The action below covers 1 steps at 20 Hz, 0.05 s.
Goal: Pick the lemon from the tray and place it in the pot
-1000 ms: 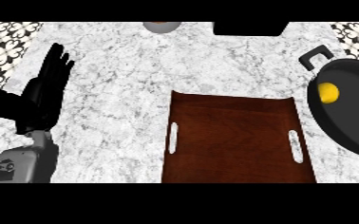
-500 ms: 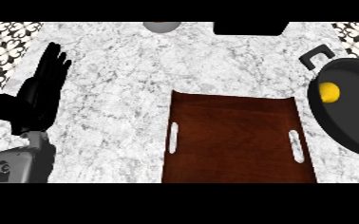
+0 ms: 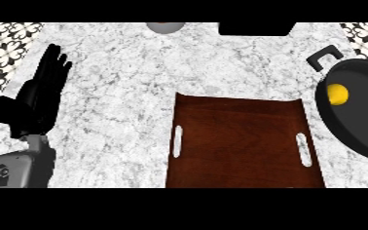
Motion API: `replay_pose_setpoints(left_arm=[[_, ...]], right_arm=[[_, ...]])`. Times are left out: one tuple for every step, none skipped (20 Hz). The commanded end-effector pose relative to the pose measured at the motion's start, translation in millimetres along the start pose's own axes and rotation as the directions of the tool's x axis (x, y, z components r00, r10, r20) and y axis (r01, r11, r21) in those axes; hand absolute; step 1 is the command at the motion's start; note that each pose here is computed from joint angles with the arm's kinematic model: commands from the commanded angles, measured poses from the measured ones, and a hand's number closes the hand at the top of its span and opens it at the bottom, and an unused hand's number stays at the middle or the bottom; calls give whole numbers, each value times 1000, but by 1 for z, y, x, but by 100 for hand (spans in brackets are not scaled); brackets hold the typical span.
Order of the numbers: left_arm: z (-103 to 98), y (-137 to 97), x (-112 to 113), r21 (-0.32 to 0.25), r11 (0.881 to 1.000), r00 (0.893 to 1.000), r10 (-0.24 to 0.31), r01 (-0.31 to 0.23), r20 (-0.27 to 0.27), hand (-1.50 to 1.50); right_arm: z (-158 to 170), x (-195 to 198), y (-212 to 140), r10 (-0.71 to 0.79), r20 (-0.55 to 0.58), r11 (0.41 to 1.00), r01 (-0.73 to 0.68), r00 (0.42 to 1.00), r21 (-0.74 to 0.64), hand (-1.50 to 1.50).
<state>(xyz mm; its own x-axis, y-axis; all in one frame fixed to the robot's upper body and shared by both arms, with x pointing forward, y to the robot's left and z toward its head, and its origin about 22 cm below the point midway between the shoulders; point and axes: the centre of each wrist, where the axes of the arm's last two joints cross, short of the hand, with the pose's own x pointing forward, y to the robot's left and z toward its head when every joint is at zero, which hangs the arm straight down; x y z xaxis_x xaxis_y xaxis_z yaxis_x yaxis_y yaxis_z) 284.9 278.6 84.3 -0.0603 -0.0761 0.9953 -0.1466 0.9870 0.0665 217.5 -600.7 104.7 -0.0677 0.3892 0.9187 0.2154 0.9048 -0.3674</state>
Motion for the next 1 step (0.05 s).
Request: replay_pose_setpoints(left_arm=[[-9, -3, 6, -5, 1000, 1000, 7, -7, 11, 0]], right_arm=[[6, -5, 0, -109, 86, 989, 100, 990, 112, -150]])
